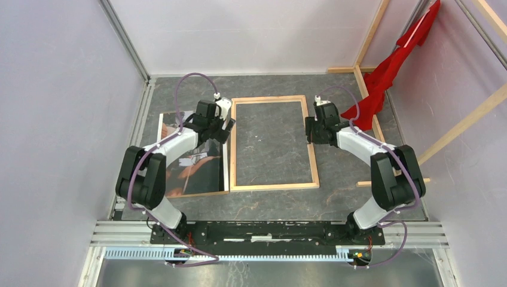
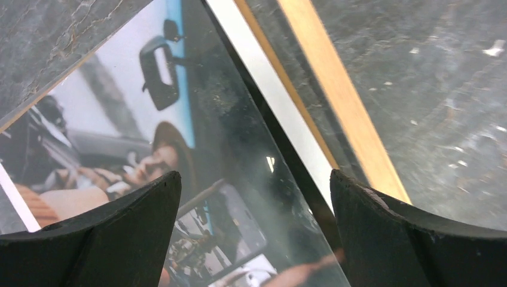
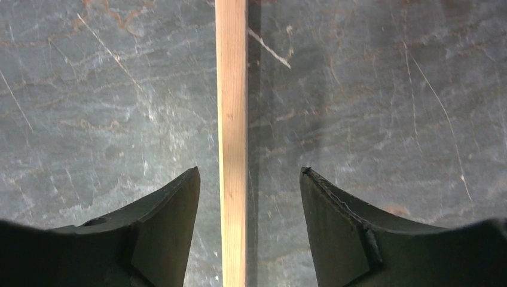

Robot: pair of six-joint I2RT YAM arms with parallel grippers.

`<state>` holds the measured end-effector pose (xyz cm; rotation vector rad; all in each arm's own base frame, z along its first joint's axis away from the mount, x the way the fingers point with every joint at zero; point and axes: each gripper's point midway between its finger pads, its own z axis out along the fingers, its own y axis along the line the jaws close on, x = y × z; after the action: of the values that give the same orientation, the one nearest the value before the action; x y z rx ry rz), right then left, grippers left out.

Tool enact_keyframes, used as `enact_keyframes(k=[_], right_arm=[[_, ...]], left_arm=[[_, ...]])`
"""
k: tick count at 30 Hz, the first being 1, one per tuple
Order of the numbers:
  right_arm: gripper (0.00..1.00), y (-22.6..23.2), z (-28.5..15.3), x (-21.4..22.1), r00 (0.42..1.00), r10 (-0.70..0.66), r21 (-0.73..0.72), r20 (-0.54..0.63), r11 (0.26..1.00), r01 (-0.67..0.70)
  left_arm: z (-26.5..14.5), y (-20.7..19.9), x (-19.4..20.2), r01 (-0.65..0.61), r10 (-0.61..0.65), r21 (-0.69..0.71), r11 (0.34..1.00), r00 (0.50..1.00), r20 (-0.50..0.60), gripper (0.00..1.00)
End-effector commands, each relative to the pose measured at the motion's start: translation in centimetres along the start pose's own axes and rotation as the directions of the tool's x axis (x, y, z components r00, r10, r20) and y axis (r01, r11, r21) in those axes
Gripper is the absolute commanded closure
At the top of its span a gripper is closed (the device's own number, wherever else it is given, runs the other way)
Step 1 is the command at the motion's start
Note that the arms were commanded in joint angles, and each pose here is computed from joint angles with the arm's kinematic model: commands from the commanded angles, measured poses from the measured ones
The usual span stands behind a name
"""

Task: Put the photo into the frame
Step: Turn over the photo frame at the center of the board.

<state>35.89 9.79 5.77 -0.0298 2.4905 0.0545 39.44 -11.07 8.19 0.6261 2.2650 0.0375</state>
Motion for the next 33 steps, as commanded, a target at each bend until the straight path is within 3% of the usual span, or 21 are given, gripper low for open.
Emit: enact_keyframes(k=[1,7,20,28,33], right_arm=[[0.31,1.3,1.8,-2.7,0.998,0.019,-0.029,0.061,0.999,-0.017],[0.35,-0.2,3.5,-1.1,1.0,0.012,0.054,0.02,0.998,-0.013],[0.46,-5.0,2.9,2.3,0.998,0.05,0.216,-0.024,0.976,-0.044],[0.46,-4.9,1.7,2.6,0.997,0.079,0.187,0.007,0.979,-0.079],[0.38,-4.5,-0.1,0.3,0.991,0.105,0.157,0.083,0.981,-0.117]], left_arm=[[2.4,2.3,0.1,-0.068,0.066,-0.127,0.99,0.998,-0.019,0.0],[4.8,2.2,0.2,-0.08,0.074,-0.15,0.985,0.996,-0.046,0.0],[5.4,-1.0,-2.1,-0.154,0.154,-0.109,0.982,0.988,-0.001,0.0],[6.7,-2.5,-3.9,-0.164,0.166,-0.079,0.983,0.986,0.021,0.0],[7.0,-3.1,-5.3,-0.142,0.143,-0.055,0.988,0.99,0.019,0.0]])
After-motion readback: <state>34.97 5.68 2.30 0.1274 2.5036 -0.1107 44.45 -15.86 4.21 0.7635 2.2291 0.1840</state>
